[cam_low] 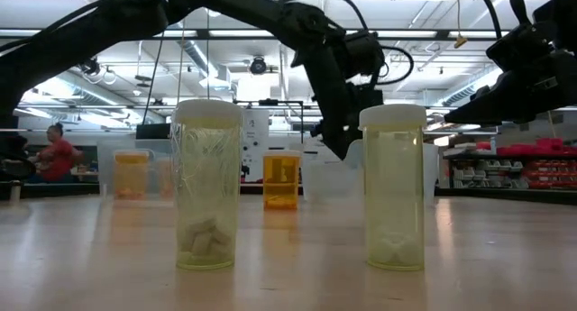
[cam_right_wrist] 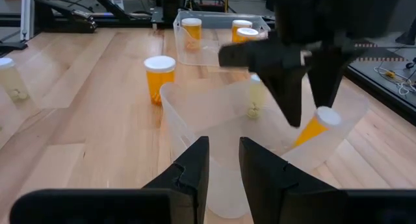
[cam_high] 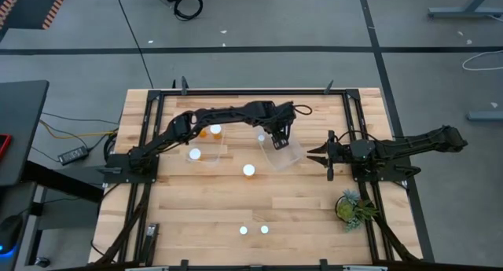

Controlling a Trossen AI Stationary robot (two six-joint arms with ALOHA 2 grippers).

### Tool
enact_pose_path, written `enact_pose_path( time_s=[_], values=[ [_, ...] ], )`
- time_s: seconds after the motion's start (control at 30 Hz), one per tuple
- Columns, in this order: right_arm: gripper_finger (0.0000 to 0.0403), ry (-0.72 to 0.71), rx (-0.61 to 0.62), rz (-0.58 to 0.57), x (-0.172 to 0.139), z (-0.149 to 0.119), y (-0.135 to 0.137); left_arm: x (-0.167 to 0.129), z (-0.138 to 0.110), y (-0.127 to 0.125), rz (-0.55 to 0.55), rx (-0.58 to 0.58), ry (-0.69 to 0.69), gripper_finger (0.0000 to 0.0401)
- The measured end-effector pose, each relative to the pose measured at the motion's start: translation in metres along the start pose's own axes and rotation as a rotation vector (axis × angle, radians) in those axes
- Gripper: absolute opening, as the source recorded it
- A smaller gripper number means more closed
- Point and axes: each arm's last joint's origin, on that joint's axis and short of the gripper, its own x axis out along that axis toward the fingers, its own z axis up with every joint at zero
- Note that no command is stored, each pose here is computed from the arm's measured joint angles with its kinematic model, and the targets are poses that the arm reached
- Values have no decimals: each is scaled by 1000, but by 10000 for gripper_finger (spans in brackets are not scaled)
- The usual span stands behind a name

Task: Pick and place medicine bottles into bin by pill shape (circle, oval)
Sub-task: Put the small yellow pill bottle into the right transparent bin

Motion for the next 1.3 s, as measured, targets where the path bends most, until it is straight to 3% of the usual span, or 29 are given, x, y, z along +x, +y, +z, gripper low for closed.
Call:
enact_pose_path(
  time_s=[0.53,0.87,1.3],
  values=[
    [92,0,0,0,0,0,0,-48,4,-20,-4,103,62,187],
    [92,1,0,0,0,0,0,-75,-15,-72,-175,196,190,174],
    [92,5,-1,0,0,0,0,-99,-48,-163,-331,354,252,196]
  ],
)
